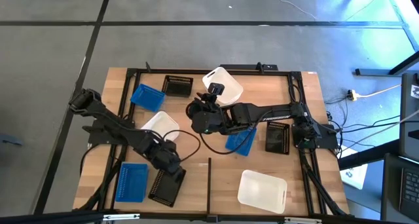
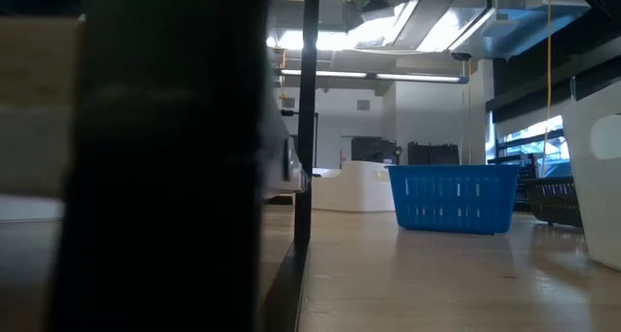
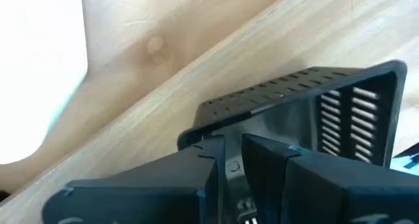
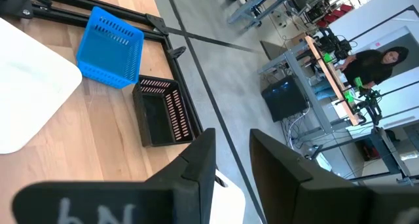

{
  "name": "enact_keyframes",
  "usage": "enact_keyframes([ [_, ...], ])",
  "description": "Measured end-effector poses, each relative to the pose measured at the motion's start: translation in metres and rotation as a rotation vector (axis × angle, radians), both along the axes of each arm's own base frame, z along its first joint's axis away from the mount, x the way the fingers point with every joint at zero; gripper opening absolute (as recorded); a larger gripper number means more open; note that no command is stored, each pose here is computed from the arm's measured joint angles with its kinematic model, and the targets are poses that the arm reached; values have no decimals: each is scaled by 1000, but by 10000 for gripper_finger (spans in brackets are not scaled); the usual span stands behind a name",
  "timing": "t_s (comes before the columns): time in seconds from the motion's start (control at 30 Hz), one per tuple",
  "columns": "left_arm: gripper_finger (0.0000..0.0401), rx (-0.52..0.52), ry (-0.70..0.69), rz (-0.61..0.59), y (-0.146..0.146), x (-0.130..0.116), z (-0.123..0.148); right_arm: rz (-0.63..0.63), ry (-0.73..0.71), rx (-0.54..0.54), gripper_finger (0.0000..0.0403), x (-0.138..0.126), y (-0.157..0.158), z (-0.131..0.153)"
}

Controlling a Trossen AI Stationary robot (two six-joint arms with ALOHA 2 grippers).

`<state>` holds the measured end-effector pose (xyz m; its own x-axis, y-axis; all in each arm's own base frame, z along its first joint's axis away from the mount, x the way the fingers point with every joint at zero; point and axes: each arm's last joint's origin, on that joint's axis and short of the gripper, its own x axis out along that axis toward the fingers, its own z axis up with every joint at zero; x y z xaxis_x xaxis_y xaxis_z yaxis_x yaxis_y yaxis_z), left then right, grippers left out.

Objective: Stack baskets on shelf by color
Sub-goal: Put the bottom left bin on the shelf

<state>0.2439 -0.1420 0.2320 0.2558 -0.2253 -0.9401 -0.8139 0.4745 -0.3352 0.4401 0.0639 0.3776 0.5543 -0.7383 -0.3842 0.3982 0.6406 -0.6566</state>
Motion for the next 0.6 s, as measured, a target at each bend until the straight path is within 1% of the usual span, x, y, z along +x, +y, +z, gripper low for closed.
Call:
enact_keyframes([
  [0.23, 42, 36, 43, 30, 2, -4, -2, 1, 0, 1, 97, 0, 0, 0],
  [0.37, 42, 4, 89, 34, 1, -7, -2, 1, 0, 1, 97, 0, 0, 0],
  [0.6, 42, -40, 119, 46, -1, -9, -2, 1, 0, 0, 97, 0, 0, 0],
])
